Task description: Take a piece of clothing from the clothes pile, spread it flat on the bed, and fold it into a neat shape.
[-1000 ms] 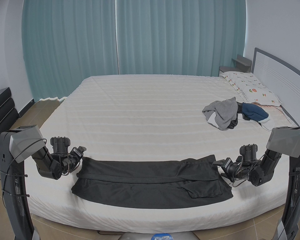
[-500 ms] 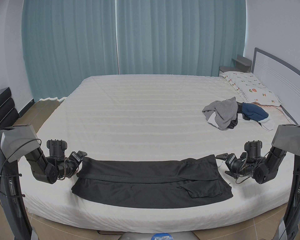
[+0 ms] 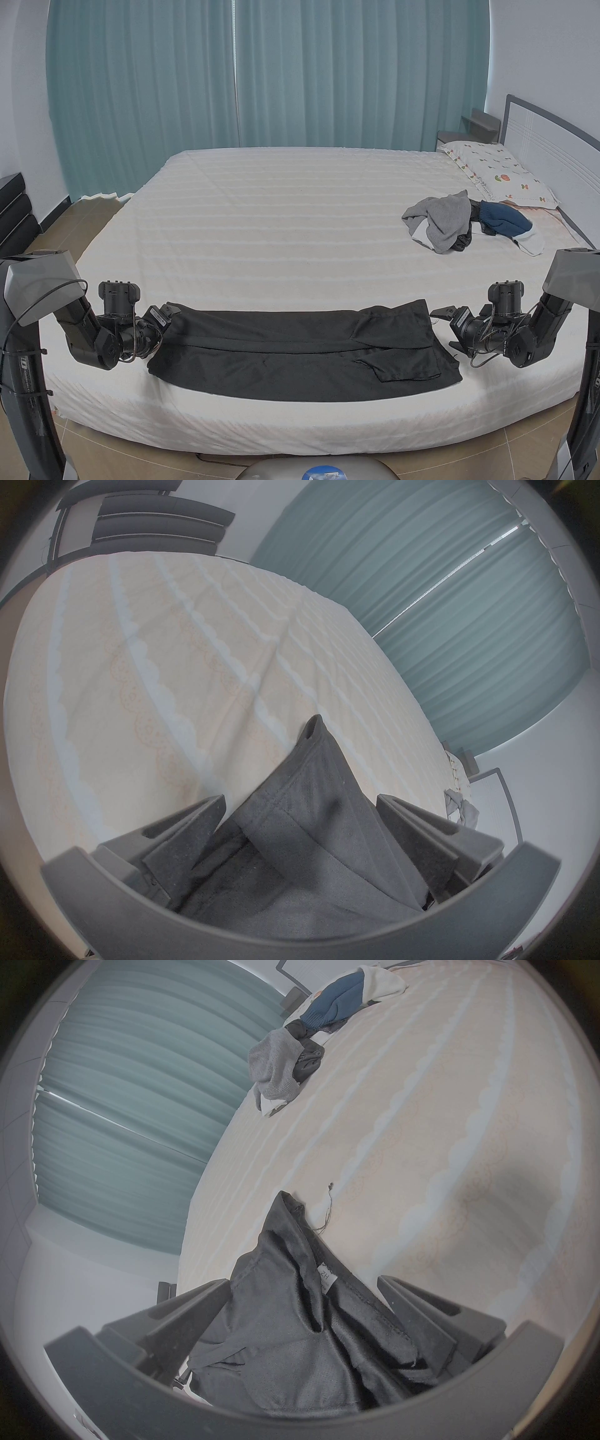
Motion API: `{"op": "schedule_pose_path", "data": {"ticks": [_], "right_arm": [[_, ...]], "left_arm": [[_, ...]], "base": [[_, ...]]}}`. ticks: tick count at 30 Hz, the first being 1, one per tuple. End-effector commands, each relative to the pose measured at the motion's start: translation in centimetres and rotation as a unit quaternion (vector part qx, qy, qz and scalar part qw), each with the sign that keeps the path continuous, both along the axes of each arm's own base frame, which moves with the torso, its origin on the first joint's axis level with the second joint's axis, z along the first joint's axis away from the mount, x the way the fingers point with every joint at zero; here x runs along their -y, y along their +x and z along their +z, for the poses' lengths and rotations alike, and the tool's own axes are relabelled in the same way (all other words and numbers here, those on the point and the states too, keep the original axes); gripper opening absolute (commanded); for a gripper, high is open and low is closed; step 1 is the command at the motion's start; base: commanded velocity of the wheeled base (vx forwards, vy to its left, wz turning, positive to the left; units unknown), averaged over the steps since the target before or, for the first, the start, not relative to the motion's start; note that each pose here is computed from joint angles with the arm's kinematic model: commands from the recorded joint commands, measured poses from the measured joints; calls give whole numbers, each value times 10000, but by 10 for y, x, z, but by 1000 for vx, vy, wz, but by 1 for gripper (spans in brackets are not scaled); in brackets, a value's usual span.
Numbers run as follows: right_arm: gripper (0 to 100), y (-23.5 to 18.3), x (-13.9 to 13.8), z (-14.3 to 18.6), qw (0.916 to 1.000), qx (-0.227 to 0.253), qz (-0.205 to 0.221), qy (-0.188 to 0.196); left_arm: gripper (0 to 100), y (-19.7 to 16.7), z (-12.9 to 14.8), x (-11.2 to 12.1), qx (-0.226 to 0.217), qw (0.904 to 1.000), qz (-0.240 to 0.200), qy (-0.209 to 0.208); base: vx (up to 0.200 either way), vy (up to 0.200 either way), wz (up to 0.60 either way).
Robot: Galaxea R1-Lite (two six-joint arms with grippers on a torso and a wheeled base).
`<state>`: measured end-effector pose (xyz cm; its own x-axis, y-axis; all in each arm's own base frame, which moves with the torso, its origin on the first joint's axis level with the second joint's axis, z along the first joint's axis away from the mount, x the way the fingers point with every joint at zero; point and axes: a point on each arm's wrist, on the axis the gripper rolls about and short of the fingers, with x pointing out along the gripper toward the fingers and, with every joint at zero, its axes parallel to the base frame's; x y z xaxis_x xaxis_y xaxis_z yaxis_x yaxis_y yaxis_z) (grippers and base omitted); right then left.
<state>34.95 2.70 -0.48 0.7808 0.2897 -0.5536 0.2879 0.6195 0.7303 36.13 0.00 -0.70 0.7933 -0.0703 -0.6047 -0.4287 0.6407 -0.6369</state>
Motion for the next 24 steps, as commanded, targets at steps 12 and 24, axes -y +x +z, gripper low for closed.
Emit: {"op": "schedule_pose_path", "data": {"ticks": [12, 24], "right_arm": [[100, -1, 0, -1, 10000, -18, 8, 0], [100, -1, 0, -1, 10000, -28, 4, 6]], "left_arm": [[0, -4, -6, -1, -131, 9999, 61, 68], [0, -7, -6, 0, -185, 9994, 35, 282]], "base": [[0, 0, 0], [0, 0, 0]]}}
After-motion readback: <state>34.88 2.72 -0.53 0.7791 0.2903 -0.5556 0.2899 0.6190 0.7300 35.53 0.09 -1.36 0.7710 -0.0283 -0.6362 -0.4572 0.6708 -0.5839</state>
